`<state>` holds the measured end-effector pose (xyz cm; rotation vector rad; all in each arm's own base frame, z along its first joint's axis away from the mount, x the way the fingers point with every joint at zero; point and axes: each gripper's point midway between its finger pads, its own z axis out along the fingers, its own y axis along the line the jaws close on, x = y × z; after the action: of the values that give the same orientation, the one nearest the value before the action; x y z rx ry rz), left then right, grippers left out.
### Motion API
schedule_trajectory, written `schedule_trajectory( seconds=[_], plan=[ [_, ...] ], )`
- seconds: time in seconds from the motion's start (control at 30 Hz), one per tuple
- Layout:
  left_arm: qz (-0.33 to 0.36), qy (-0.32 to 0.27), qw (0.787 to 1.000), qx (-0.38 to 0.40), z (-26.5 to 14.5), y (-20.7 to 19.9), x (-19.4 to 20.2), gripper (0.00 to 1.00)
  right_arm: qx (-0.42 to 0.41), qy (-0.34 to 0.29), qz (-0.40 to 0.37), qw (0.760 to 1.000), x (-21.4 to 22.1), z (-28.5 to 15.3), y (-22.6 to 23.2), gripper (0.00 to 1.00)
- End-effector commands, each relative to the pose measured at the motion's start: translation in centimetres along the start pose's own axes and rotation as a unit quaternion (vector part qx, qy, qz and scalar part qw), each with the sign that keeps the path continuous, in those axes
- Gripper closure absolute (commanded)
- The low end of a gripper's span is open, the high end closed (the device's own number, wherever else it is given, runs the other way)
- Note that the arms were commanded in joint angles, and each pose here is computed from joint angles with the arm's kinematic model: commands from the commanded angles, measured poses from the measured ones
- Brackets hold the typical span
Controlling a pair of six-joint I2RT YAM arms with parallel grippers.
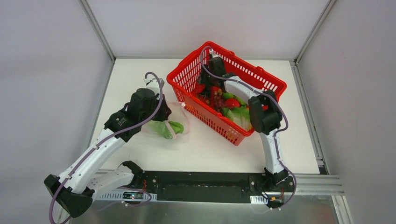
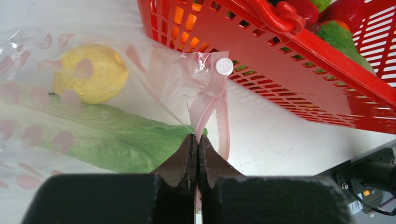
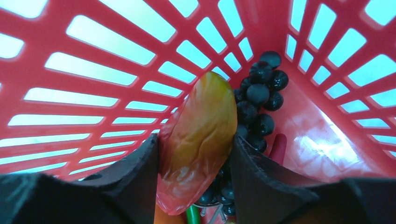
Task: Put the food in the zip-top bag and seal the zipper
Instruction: Pick up the fake fruit from the bin, then place the fake fruit in the zipper food storage bag.
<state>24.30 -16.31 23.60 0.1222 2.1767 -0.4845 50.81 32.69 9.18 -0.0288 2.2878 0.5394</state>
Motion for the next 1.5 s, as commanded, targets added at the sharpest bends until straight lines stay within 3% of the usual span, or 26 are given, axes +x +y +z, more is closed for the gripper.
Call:
schedule_trajectory(
  seconds=[0.0,0.03,0.17,0.73,1.0,1.27,1.47],
  plan=[
    [-0.008,-0.028,0.999,0.03,-0.3,-1.3,-1.6,1.0,-0.015,-0.023,-0.005,1.0,-2.1,-1.9,0.6,0.63],
    [-0.009,-0.027,0.999,0.031,-0.2,-1.3,-1.6,1.0,-0.018,-0.029,-0.005,0.999,-2.5,-2.5,0.8,0.71],
    [-0.008,-0.025,0.999,0.032,-0.1,-1.5,-1.7,1.0,-0.036,-0.062,0.001,0.997,-4.5,-5.4,1.7,0.8],
    [-0.035,-0.014,0.998,0.054,0.1,-2.2,-0.8,1.0,-0.129,-0.149,0.068,0.978,-6.0,-18.4,3.9,0.77],
    [-0.043,-0.018,0.998,0.052,0.1,-2.0,-0.5,1.0,-0.234,-0.16,0.072,0.956,-5.9,-24.1,7.0,0.75],
    [-0.047,-0.041,0.996,0.059,-0.1,-2.3,-1.5,1.0,-0.33,-0.151,0.038,0.931,-3.4,-28.5,10.2,0.72],
    [-0.045,-0.045,0.996,0.06,-0.2,-2.3,-1.6,1.0,-0.396,-0.102,-0.052,0.911,1.7,-30.9,13.3,0.7]
  ],
)
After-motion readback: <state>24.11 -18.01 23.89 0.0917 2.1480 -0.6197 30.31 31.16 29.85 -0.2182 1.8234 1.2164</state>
